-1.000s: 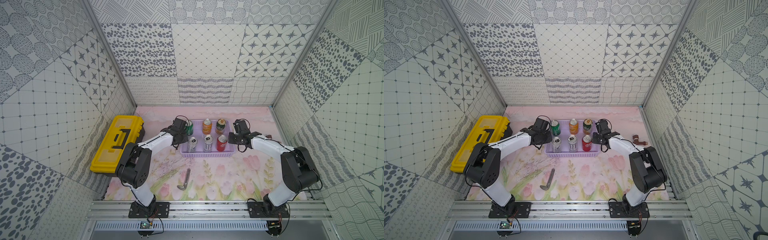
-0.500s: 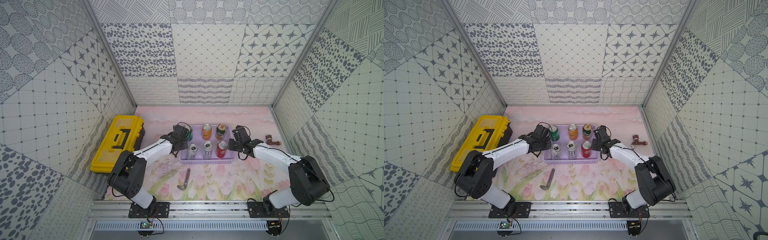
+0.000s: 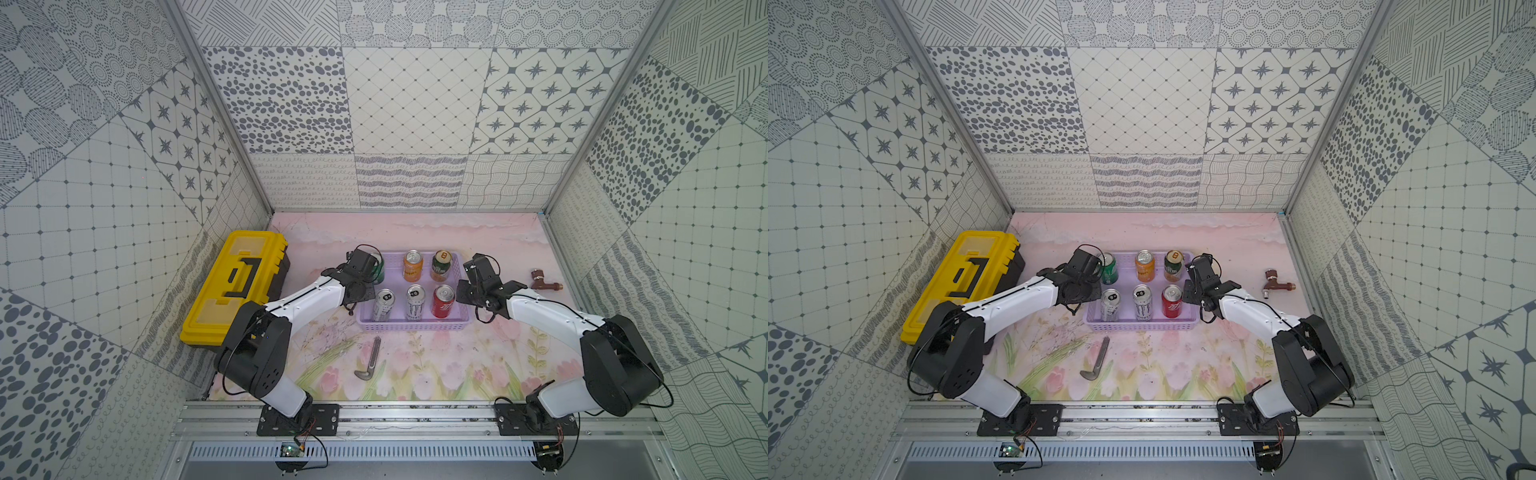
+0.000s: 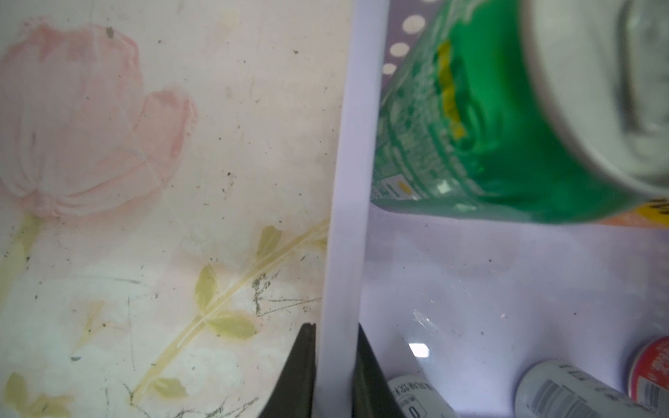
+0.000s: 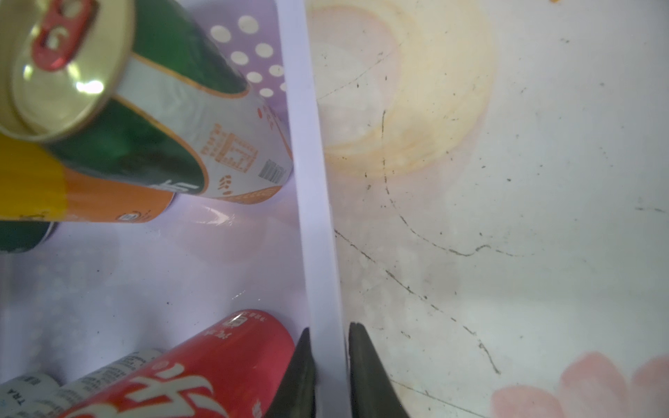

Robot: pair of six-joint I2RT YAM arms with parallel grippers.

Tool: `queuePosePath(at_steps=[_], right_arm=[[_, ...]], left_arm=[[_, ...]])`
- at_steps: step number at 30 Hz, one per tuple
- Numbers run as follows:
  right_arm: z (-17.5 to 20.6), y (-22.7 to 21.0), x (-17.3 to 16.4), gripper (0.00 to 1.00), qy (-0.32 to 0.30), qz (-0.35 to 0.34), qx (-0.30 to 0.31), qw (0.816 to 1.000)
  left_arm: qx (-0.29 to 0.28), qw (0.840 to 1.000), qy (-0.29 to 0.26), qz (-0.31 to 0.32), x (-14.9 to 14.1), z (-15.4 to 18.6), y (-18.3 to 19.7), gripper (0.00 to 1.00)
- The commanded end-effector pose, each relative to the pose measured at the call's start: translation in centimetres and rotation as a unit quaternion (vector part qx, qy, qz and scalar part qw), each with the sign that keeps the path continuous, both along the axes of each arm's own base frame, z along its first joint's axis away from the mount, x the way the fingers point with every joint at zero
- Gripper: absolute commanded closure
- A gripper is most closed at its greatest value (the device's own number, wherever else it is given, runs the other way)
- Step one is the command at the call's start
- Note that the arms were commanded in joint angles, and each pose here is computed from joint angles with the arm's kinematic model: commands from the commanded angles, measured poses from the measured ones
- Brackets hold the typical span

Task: Take out the drinks from the basket
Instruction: Move the basket to the center of the board, then pick up the drink from the basket.

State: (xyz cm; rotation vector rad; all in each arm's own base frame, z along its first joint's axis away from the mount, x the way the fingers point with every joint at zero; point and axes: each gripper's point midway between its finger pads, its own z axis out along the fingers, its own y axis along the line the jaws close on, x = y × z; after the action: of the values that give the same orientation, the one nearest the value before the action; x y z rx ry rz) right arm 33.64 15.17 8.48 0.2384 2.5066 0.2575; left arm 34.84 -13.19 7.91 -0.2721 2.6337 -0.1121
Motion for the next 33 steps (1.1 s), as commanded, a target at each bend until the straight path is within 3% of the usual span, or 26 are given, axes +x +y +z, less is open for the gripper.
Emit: queuePosePath(at_steps=[1, 7, 9, 12, 13, 17, 21, 27, 33], right_arm=[[3.6, 0.9, 1.3, 0.65, -0.052, -0.048, 0.064, 0.995], [6.4, 0.6, 1.9, 0.47, -0.087, -0.057, 0.073, 0.992], [7.3, 0.5, 1.9, 0.42, -0.099, -0.05, 0.071, 0.991], [8.3, 0.4, 1.6, 0.35, -0.106, -0.028, 0.055, 0.992], [8.5, 0.4, 1.3, 0.33, -0.108, -0.016, 0.049, 0.993], [9.0, 2.5, 0.2, 0.25, -0.105, 0.074, 0.053, 0.99], [8.2, 4.7, -1.3, 0.18, -0.075, 0.148, 0.034, 0.986], [6.9, 6.0, -2.0, 0.15, -0.07, 0.169, 0.016, 0.983], [5.8, 6.7, -1.5, 0.15, -0.058, 0.172, 0.009, 0.983]], left_arm=[[-0.024, 0.998, 0.004, 0.06, -1.1, 1.7, 0.3, 0.73], [-0.028, 0.997, -0.041, 0.059, 0.0, 5.4, 0.6, 0.62], [-0.039, 0.996, -0.054, 0.055, 0.3, 6.7, 0.4, 0.53], [-0.066, 0.993, -0.082, 0.044, 0.6, 9.2, -0.2, 0.25], [-0.078, 0.992, -0.093, 0.04, 0.7, 10.2, -0.5, 0.02], [-0.111, 0.982, -0.148, 0.027, 1.3, 14.1, -1.1, 0.0], [-0.123, 0.978, -0.163, 0.045, 1.7, 16.0, -0.7, 0.0], [-0.193, 0.969, -0.13, 0.084, 2.4, 15.7, -0.8, 0.0], [-0.27, 0.948, -0.168, 0.032, 2.5, 16.9, -2.5, 0.0]])
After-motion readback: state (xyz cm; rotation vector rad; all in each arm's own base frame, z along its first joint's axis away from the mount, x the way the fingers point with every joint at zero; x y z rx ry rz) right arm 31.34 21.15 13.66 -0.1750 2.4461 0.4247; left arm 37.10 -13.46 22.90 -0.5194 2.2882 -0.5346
